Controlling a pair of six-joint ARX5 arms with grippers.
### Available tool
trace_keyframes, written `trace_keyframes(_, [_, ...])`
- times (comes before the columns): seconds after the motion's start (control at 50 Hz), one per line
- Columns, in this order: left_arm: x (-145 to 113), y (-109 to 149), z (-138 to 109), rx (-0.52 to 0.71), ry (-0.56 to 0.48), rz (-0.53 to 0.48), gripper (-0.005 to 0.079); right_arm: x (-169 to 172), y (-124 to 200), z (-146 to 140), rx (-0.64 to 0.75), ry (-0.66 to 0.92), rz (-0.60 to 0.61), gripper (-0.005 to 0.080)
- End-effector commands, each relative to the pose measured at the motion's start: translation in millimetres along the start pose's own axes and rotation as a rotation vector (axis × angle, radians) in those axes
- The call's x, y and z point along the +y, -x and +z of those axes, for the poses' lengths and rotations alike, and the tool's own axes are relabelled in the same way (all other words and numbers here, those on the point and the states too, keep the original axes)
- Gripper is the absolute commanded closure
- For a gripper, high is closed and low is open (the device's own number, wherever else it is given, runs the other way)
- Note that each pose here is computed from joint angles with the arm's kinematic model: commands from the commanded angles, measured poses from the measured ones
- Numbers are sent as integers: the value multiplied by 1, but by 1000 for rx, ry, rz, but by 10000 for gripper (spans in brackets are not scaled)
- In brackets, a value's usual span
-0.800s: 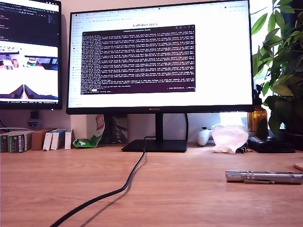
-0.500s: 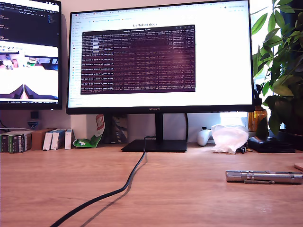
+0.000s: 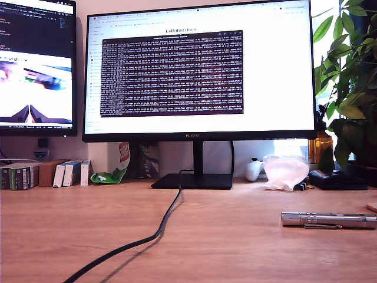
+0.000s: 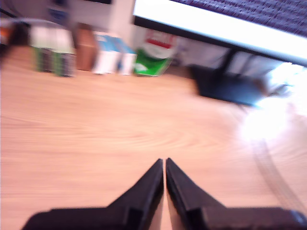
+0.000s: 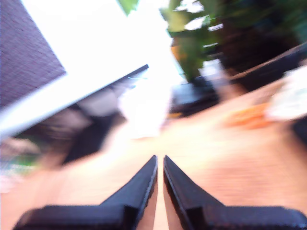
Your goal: Pick the metallic laser pointer with your right arm, pass it to your left arm, then place it down to the left side of the table
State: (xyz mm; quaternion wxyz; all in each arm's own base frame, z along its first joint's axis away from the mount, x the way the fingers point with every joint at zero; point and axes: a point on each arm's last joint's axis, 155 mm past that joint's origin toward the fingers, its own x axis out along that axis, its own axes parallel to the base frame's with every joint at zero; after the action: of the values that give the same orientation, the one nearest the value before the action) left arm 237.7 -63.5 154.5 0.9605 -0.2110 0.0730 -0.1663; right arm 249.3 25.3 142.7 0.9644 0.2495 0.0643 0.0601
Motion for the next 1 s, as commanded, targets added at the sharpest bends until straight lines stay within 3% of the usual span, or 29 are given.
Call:
trace_keyframes(0.0, [-11,-1,6,-36,19,-61,758,21,5,16,-23,8,74,757])
trace_keyframes(0.16, [-45,8,29,-80,-22,-197,754,49,17,42,-32,36,138,745])
trace_keyframes(0.26, [-55,11,40,-85,-43,-222,754,58,22,58,-20,120,131,745])
trace_keyframes(0.48, [-83,15,59,-65,-233,-304,754,88,16,62,157,309,216,753])
trace_keyframes(0.62, [-93,11,57,10,-351,-353,754,99,2,66,254,432,263,755])
trace_keyframes(0.78, [-98,4,47,98,-512,-413,754,99,-25,70,330,704,302,762])
trace_keyframes(0.98, [-89,-12,43,149,-608,-413,754,86,-55,36,507,939,414,762])
